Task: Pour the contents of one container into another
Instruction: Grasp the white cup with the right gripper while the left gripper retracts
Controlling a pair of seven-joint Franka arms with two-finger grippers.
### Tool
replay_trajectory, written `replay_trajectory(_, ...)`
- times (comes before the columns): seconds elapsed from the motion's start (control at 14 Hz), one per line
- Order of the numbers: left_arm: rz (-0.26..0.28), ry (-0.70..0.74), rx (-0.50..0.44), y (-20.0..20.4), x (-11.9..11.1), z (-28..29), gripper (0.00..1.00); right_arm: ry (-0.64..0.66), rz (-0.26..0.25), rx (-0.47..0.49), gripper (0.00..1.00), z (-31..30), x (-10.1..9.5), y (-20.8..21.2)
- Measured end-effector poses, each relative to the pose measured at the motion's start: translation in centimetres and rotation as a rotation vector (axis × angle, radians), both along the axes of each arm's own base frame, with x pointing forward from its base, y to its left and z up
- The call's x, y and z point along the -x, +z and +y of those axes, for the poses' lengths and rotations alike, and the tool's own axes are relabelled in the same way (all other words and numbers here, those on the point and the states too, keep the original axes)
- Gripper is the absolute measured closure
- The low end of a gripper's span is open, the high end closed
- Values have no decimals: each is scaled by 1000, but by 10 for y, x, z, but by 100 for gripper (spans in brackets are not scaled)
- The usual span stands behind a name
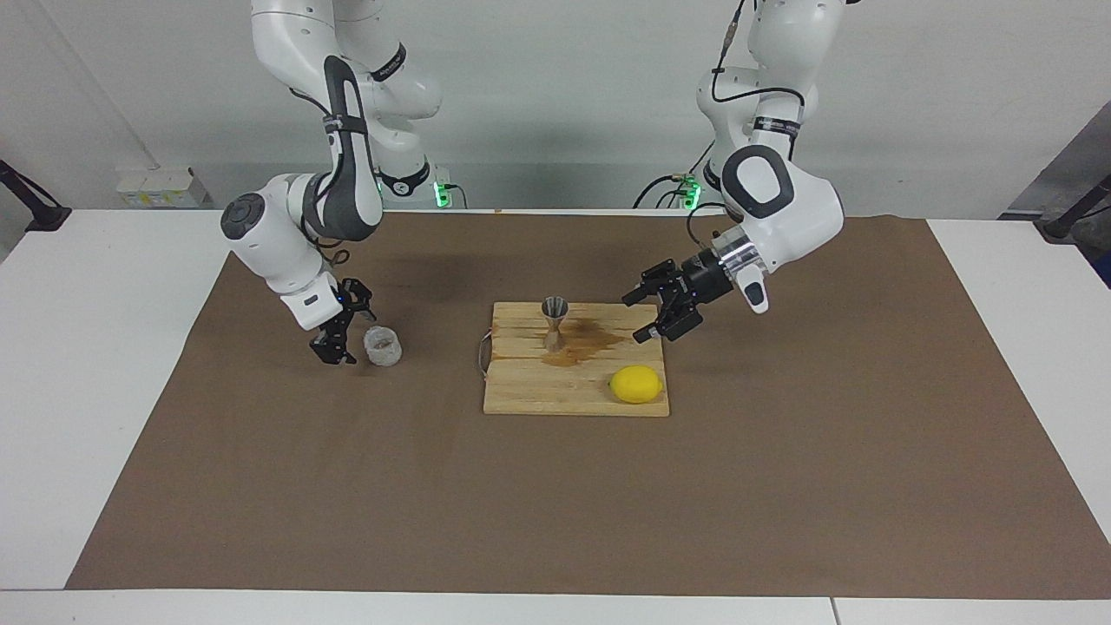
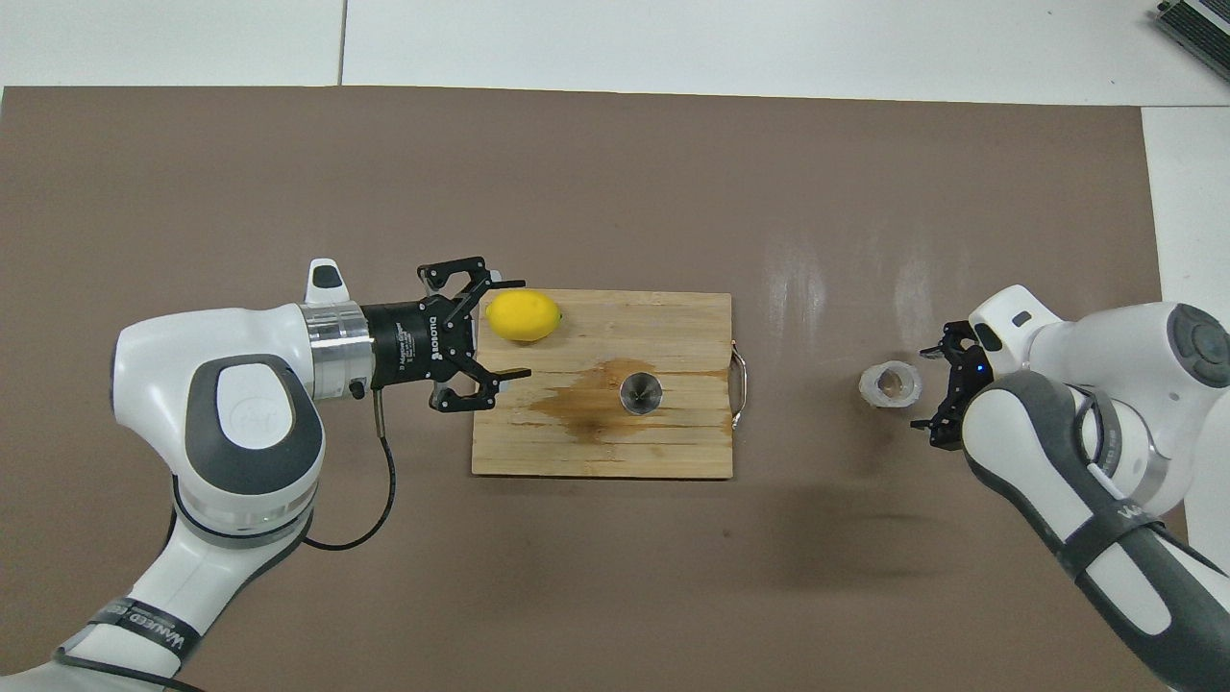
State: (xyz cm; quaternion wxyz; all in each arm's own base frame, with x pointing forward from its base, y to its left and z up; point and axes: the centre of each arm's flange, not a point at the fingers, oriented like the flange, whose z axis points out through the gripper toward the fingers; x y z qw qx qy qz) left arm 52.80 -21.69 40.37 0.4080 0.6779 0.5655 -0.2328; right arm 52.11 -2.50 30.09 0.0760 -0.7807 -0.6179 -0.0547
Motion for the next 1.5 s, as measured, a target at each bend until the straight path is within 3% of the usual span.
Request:
replay_trajectory(0.5, -2, -158, -144, 47, -39, 66, 0, 22, -20, -48, 0, 29, -2, -15)
replay_trajectory(1.0, -90, -299, -433, 75, -64, 93, 0, 23, -28, -41, 0, 29, 2, -20)
replay_trajectory(1.07, -104, -314, -470, 79, -67, 95, 0, 23, -29, -41, 7, 29, 2, -20)
replay_trajectory(1.22, -135, -358, -540, 82, -70, 98, 0, 21, -32, -40, 34, 28, 2, -20)
replay_trajectory(1.36, -181, -427, -604, 82, -71, 103, 0, 21, -33, -39, 37, 28, 2, -20)
replay_trajectory(1.5, -247, -514, -671, 84, -74, 116, 0, 21, -35, -39, 47, 28, 2, -20)
